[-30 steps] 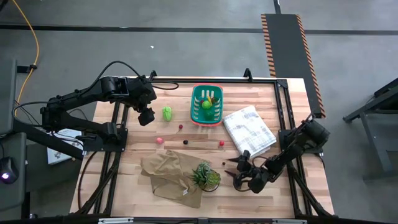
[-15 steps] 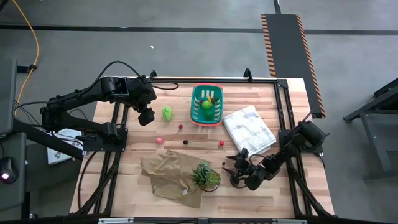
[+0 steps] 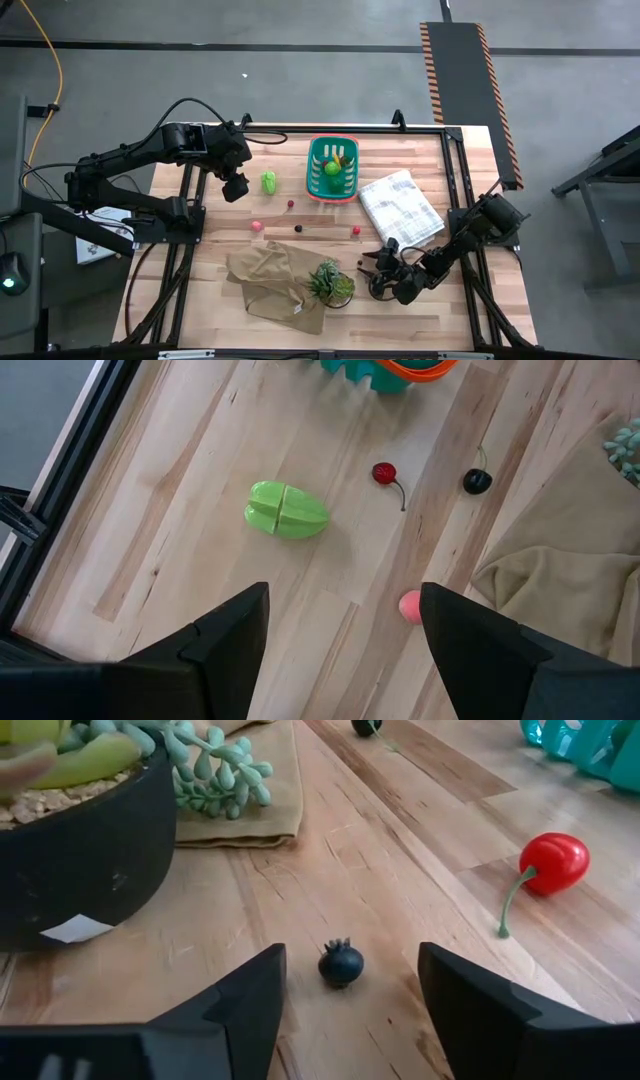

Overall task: Pick and placing Produce into tupperware
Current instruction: Put the blueberry into the green basket

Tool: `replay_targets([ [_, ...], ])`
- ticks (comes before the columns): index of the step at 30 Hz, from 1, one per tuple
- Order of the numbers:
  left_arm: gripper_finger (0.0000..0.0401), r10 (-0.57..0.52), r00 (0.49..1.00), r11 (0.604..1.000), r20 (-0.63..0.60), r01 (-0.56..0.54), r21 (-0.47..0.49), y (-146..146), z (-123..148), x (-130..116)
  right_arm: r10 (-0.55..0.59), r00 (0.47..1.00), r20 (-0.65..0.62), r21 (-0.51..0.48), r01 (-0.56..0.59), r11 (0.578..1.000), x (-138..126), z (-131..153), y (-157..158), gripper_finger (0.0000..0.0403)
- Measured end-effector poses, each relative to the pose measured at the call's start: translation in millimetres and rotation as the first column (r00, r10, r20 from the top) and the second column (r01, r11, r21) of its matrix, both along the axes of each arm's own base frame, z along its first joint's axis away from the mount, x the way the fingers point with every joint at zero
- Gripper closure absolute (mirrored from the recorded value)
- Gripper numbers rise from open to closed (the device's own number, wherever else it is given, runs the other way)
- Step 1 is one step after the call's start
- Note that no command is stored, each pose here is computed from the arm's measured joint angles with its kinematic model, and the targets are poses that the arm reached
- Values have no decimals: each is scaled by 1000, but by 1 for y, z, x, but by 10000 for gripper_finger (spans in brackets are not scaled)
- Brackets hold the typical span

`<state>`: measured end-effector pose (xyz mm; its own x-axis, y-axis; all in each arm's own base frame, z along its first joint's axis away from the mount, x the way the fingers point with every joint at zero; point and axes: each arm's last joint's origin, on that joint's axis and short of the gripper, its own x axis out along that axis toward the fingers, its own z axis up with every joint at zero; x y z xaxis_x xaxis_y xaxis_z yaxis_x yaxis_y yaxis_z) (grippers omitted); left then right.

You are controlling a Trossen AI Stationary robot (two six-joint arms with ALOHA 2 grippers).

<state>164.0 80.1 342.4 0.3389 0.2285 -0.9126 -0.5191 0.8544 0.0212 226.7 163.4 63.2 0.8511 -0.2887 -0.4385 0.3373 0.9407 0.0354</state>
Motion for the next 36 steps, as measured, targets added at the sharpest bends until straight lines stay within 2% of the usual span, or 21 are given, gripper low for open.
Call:
replay_targets([
  [8,153,0,1000,1000,0,0,0,0,0,0,-2,1000,-6,-2,2,1000,2,-3,0,187],
  [17,153,0,1000,1000,0,0,0,0,0,0,6,1000,-1,-27,-6,1000,18,-5,9,187],
  [36,153,-1,1000,1000,0,1,0,0,0,0,-28,999,-17,-2,28,1000,14,-8,10,187],
])
